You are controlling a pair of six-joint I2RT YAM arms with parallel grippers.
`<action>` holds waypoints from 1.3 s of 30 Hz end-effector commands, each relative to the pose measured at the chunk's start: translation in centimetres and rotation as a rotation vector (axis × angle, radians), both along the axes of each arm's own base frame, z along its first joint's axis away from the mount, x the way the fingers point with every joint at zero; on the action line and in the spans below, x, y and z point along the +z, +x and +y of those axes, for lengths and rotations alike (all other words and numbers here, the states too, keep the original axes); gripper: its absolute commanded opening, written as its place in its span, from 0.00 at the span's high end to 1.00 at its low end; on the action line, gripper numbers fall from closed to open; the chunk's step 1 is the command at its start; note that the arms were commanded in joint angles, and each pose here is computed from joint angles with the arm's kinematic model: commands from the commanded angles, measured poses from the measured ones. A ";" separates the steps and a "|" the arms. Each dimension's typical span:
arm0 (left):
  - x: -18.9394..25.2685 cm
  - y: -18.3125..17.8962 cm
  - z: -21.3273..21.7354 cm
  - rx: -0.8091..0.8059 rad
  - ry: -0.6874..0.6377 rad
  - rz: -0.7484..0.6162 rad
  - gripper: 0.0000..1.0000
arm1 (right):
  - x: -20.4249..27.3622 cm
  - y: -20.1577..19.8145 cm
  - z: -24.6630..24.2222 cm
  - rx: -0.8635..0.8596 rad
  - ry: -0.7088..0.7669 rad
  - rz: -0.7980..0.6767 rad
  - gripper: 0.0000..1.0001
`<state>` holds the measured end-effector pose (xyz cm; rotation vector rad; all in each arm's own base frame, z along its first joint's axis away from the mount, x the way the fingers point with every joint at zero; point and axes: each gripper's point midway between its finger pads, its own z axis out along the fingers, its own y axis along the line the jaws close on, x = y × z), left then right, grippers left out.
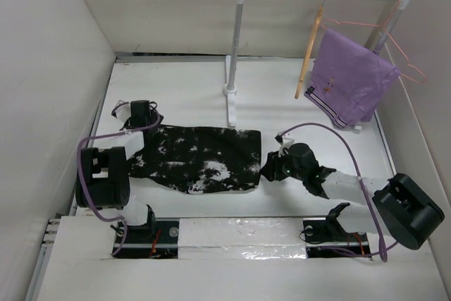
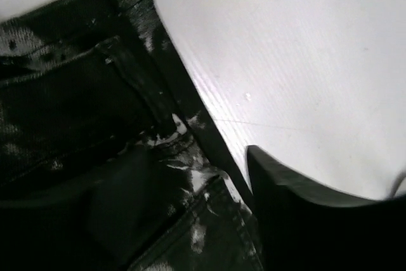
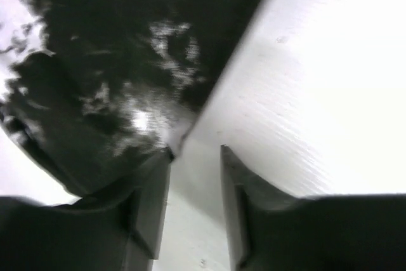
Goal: Place the trousers on the hanger
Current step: Fold the trousers at the center of the board, then pick up the hanger from the clothesline.
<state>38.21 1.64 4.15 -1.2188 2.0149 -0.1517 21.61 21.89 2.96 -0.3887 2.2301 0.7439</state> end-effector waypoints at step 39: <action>17.3 -10.4 -25.7 -1.004 0.178 -0.743 0.51 | 35.2 21.1 -13.4 -0.645 -0.152 -0.598 0.04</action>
